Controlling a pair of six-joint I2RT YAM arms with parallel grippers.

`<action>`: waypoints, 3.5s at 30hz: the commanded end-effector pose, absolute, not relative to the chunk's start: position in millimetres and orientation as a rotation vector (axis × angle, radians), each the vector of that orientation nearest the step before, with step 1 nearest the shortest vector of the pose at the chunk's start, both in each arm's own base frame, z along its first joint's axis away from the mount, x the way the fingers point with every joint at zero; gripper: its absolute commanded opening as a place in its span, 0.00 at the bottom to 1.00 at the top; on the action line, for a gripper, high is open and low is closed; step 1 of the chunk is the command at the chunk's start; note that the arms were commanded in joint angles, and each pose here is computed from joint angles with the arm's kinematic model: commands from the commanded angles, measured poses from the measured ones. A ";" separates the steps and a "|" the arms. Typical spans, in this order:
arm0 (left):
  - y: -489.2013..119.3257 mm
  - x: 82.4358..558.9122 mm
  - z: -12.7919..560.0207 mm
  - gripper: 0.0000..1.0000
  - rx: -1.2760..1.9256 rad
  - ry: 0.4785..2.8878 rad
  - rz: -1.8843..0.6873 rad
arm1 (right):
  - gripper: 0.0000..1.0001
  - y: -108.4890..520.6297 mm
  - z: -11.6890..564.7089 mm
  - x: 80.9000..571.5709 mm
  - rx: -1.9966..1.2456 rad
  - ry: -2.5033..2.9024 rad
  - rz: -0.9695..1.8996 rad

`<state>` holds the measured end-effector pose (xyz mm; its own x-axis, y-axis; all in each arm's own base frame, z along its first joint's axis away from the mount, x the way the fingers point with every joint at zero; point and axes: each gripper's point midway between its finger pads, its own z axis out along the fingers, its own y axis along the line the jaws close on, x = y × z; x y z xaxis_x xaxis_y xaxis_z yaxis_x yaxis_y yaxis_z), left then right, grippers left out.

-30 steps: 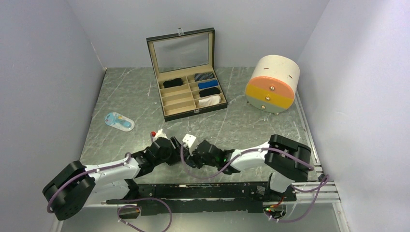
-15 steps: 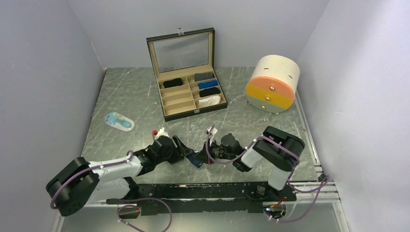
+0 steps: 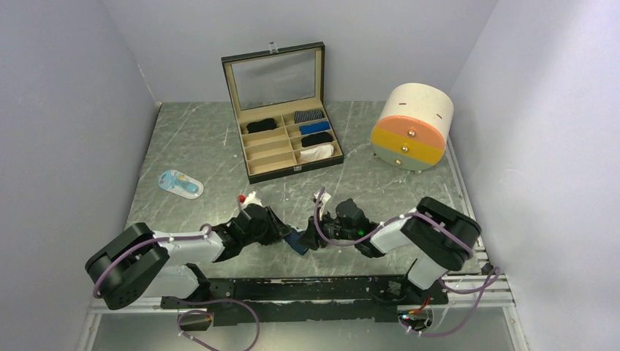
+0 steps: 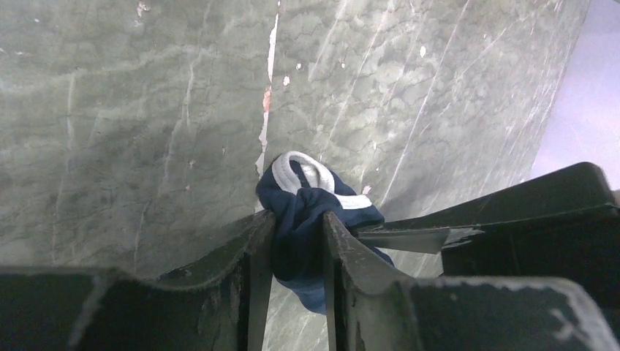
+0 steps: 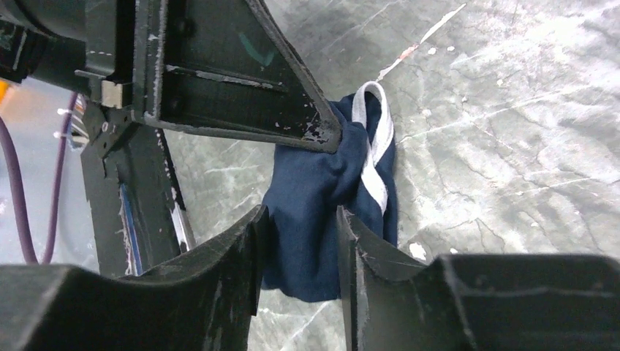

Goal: Roll the underwear
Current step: Roll the underwear to the center of the board.

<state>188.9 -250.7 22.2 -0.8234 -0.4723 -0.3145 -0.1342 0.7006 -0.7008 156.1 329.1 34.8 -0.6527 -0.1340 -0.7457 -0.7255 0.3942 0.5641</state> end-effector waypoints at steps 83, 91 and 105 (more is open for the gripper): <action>-245.2 163.9 -30.8 0.39 -0.385 2.661 -0.760 | 0.52 282.4 68.6 194.4 -0.773 2.134 0.627; -245.7 164.6 -27.4 0.40 -0.385 2.656 -0.766 | 0.50 313.0 69.5 174.5 -0.813 2.093 0.541; -241.5 168.8 -15.9 0.57 -0.407 2.613 -0.763 | 0.13 309.0 33.5 160.7 -0.796 2.184 0.698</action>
